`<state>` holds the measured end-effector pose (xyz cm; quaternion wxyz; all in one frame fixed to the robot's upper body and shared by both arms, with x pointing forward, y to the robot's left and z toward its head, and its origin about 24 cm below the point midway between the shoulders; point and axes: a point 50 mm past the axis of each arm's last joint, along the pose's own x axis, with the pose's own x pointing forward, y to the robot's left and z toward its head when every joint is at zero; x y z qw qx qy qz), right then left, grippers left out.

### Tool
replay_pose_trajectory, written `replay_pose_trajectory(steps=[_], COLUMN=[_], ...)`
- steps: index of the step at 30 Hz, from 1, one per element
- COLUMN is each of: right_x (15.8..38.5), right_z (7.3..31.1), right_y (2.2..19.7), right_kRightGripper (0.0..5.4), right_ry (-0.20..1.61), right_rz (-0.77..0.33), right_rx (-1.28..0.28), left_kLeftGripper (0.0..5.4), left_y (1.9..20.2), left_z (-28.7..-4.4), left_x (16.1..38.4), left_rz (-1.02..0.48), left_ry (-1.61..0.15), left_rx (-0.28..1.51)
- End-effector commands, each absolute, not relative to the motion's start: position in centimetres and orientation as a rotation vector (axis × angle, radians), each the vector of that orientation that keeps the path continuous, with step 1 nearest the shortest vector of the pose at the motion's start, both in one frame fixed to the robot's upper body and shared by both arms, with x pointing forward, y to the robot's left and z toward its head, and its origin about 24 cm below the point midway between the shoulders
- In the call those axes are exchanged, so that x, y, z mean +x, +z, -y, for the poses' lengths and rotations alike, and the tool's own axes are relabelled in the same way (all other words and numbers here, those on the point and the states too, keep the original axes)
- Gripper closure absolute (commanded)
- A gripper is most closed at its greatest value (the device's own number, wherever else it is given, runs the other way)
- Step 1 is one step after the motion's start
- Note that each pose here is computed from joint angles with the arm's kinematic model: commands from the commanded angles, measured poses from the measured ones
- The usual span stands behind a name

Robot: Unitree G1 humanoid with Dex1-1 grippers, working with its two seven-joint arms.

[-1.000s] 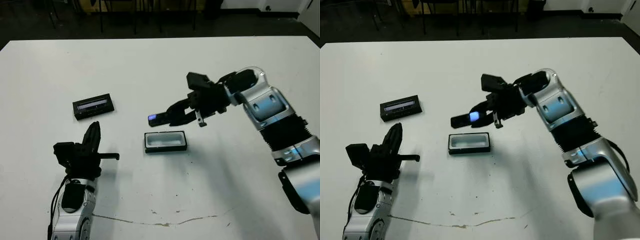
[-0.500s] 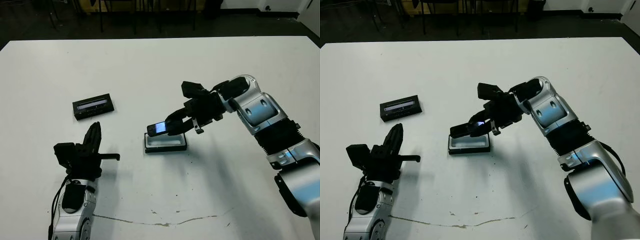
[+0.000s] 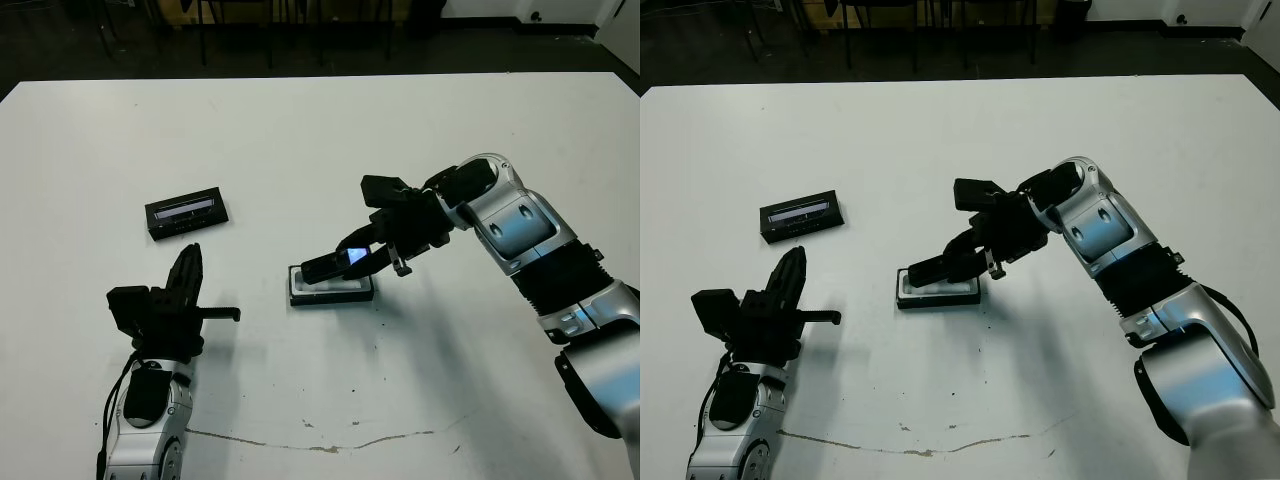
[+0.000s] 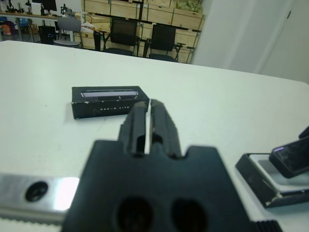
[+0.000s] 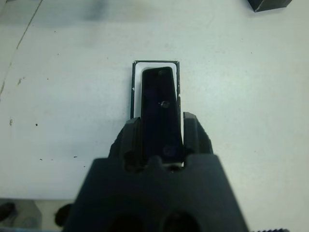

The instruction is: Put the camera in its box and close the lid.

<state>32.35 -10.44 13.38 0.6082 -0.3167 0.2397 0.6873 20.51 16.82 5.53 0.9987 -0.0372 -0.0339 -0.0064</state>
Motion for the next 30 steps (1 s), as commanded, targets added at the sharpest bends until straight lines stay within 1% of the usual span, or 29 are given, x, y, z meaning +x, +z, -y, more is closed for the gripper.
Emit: replay_pose_trajectory(steps=[1,6,10,17,25,27,30], right_x=[32.1,32.0,31.8,31.7,31.5,31.4,31.2], right_z=[10.8,10.7,10.6,10.2,9.3,9.0,8.6], right_y=[12.6,12.2,12.1,11.8,11.7,11.7,11.6], right_kRightGripper=[4.65,4.65,4.65,4.65,4.65,4.65,4.65], right_ry=[1.595,1.595,1.623,1.624,1.632,1.634,1.642], right_rz=[-0.582,-0.589,-0.564,-0.597,-0.569,-0.546,-0.545], right_rx=[-0.754,-0.771,-0.793,-0.808,-0.842,-0.882,-0.891], left_kLeftGripper=[5.40,5.40,5.40,5.40,5.40,5.40,5.40], left_y=[4.9,4.9,4.9,4.9,4.8,4.8,4.8], left_z=[-17.0,-17.1,-17.0,-16.9,-16.9,-16.9,-16.8], left_x=[20.2,20.2,20.1,20.1,20.1,20.1,20.0], left_rz=[0.030,0.038,0.024,0.033,0.026,0.030,0.026], left_ry=[-0.007,-0.021,-0.009,-0.008,-0.011,-0.013,-0.015], left_rx=[-0.061,-0.076,-0.065,-0.060,-0.076,-0.076,-0.077])
